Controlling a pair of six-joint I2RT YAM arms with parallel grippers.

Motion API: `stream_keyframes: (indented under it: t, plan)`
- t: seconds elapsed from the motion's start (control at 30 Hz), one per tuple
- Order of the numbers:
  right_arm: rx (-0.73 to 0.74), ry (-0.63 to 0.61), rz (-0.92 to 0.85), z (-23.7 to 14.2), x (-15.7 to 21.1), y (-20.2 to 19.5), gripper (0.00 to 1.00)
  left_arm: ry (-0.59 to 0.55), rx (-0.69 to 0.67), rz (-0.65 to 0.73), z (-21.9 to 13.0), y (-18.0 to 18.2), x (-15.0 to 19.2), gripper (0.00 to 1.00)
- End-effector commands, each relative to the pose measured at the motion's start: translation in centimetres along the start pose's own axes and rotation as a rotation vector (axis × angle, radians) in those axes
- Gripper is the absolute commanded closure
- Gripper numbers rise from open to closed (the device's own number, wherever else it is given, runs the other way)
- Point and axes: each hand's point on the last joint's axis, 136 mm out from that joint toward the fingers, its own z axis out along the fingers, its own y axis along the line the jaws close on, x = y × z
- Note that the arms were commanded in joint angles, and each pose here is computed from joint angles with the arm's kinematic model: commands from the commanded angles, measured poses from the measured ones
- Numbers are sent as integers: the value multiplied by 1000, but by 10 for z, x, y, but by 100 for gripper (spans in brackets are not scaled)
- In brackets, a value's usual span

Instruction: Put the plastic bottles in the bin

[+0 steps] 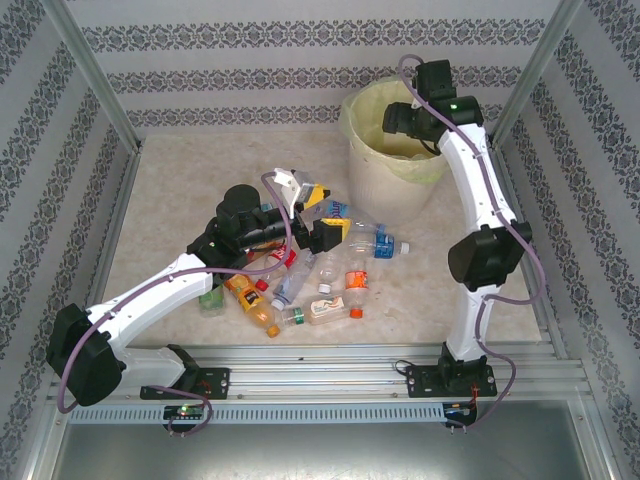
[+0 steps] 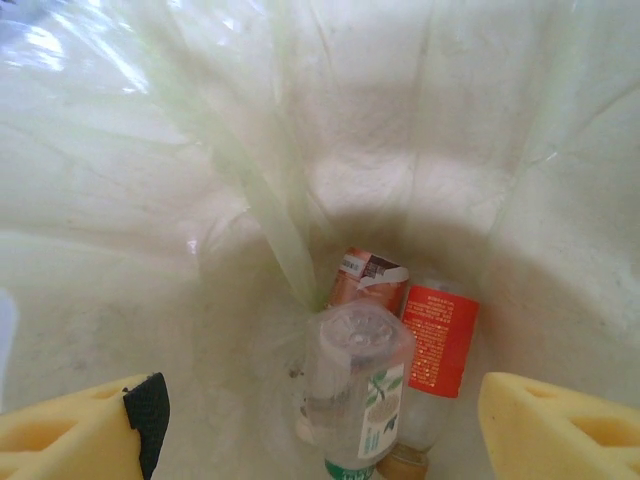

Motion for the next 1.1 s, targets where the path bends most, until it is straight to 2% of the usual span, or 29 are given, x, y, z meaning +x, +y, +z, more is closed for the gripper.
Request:
stream_keyframes:
  t: [0.0, 0.27, 0.53, 0.83, 1.07]
  plan:
    - [-39, -71, -49, -49, -13, 13, 19, -21, 13, 45, -3, -4, -13, 0]
    - [-57, -123, -101, -97, 4, 21, 21, 21, -9, 86, -5, -1, -3, 0]
    - [-99, -123, -110, -136, 64, 27, 22, 137, -31, 61, -19, -1, 30, 0]
    - [-152, -16, -70, -135, 156, 28, 25, 298, -54, 116, -44, -3, 68, 0]
    - [-129, 118, -57, -112, 229, 19, 24, 351, -49, 146, -47, -2, 81, 0]
